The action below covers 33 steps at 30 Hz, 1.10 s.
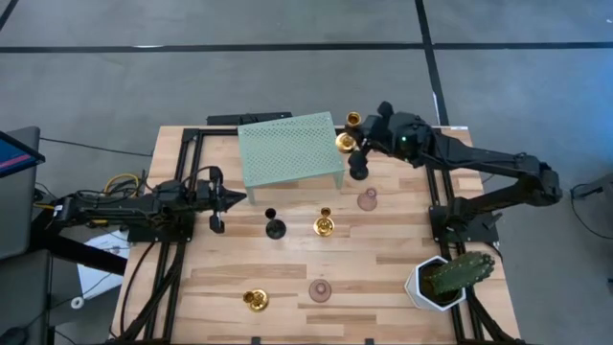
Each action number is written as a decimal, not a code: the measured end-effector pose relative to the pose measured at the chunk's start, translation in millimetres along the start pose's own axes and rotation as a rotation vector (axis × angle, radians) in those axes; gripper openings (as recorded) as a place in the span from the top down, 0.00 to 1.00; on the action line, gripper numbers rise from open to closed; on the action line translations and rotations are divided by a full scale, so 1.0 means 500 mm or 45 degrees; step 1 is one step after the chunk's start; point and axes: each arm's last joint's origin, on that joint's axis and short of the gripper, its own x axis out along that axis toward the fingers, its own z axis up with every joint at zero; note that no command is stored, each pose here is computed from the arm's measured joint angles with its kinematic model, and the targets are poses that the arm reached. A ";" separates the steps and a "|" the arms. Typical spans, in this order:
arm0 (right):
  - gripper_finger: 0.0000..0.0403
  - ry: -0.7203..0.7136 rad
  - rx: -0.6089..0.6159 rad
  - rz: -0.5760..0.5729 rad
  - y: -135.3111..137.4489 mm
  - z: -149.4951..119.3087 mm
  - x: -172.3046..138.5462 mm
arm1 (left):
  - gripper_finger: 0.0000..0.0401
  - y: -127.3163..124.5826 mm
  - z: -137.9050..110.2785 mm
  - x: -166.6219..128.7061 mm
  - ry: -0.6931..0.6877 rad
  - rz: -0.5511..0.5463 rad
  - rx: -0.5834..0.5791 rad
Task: Pick & Place candle stick holders
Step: Put the top gold candle holder on the shelf
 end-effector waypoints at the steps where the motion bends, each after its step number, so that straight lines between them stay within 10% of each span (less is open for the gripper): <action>1: 0.99 -0.022 0.007 0.022 0.001 0.002 0.004 | 0.98 0.000 0.001 0.000 -0.004 0.000 0.000; 29: 0.99 -0.017 -0.064 0.537 0.024 0.108 0.266 | 0.98 0.004 -0.003 0.002 0.020 0.095 -0.061; 33: 0.99 -0.014 -0.060 0.601 0.031 0.101 0.283 | 0.98 0.012 -0.005 0.003 0.039 0.275 -0.056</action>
